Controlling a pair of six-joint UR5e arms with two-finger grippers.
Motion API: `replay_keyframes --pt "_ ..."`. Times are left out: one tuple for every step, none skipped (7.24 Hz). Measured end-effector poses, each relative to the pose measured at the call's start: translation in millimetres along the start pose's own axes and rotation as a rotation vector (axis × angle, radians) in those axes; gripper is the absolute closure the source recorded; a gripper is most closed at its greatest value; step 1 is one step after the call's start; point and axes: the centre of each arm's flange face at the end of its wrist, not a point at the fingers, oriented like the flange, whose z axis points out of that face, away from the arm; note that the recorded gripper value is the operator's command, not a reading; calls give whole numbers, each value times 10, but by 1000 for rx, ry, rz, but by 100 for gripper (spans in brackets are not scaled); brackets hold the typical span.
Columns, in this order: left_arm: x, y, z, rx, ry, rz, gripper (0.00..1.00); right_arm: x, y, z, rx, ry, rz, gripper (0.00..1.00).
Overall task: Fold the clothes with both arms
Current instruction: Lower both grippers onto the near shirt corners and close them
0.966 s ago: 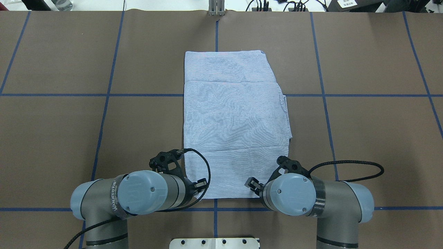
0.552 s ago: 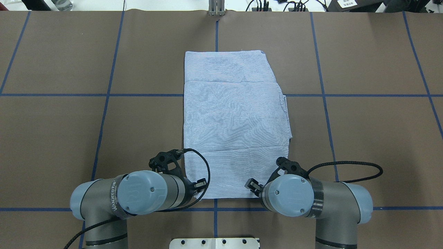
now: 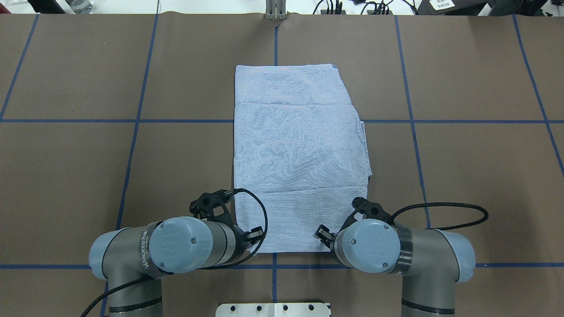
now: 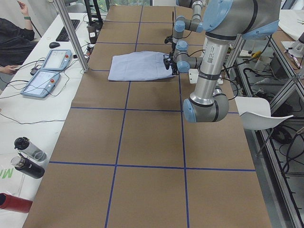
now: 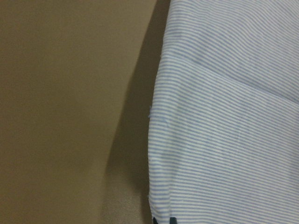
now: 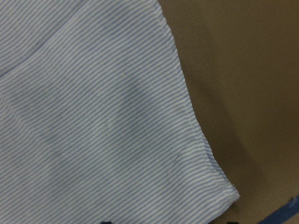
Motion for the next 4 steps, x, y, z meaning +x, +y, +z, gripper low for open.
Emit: replay_keyframes --pt "6 4 -7 0 2 0 100 4 -3 22 2 4 -3 12" --pt "8 5 -10 0 3 0 100 9 -6 47 4 9 -3 12" --pt "8 6 -11 0 3 0 100 8 -5 71 5 13 -4 25" --pt "8 6 -11 0 3 0 100 3 -3 89 6 17 -5 41"
